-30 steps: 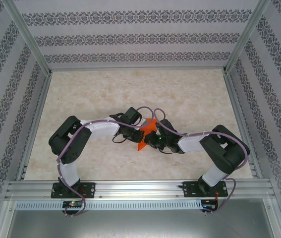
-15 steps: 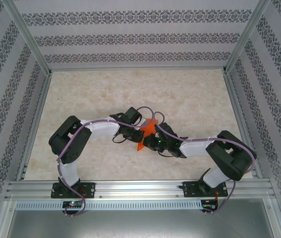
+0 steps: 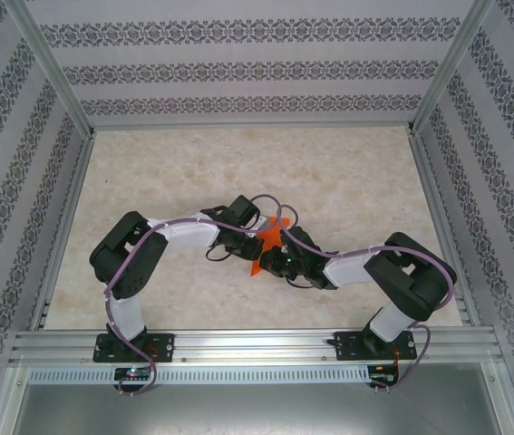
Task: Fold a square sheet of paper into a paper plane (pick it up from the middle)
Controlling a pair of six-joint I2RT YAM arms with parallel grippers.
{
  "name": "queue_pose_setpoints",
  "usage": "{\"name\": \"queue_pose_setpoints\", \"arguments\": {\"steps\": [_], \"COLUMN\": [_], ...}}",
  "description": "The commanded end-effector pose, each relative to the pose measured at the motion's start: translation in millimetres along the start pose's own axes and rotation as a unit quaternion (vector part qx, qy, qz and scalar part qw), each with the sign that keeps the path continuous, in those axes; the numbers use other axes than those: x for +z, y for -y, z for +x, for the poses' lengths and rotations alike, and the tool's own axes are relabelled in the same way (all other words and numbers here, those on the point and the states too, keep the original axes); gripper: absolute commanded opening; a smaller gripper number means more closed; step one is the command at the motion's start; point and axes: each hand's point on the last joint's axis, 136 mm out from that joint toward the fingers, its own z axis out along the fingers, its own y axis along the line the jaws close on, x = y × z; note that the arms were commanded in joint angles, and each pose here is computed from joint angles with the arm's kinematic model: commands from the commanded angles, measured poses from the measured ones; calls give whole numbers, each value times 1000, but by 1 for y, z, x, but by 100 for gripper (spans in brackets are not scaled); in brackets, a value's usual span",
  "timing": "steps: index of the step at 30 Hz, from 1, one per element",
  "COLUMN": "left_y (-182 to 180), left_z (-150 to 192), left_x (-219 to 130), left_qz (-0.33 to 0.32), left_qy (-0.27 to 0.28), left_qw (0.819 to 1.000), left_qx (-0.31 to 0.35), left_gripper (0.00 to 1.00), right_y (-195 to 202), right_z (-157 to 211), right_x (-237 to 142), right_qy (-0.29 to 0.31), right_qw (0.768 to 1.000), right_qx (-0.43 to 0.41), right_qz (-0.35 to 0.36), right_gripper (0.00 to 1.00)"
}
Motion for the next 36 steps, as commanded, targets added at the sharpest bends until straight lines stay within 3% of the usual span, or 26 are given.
{"name": "queue_pose_setpoints", "arguments": {"steps": [1, 12, 25, 36], "left_y": [-15, -14, -16, -16], "left_z": [8, 7, 7, 5], "left_x": [6, 7, 8, 9], "left_qz": [-22, -21, -26, -21], "left_qy": [-21, -23, -24, -25], "left_qw": [1000, 1000, 999, 999], "left_qx": [-3, -2, -1, -2], "left_gripper": [4, 4, 4, 4], "right_y": [-10, -26, -8, -30], "right_z": [0, 9, 12, 21], "right_x": [-7, -8, 12, 1], "right_qy": [15, 15, -7, -18], "right_qw": [1000, 999, 999, 997], "right_qx": [-10, -31, -31, -54], "right_qz": [-18, -40, -18, -52], "right_gripper": [10, 9, 8, 9]}}
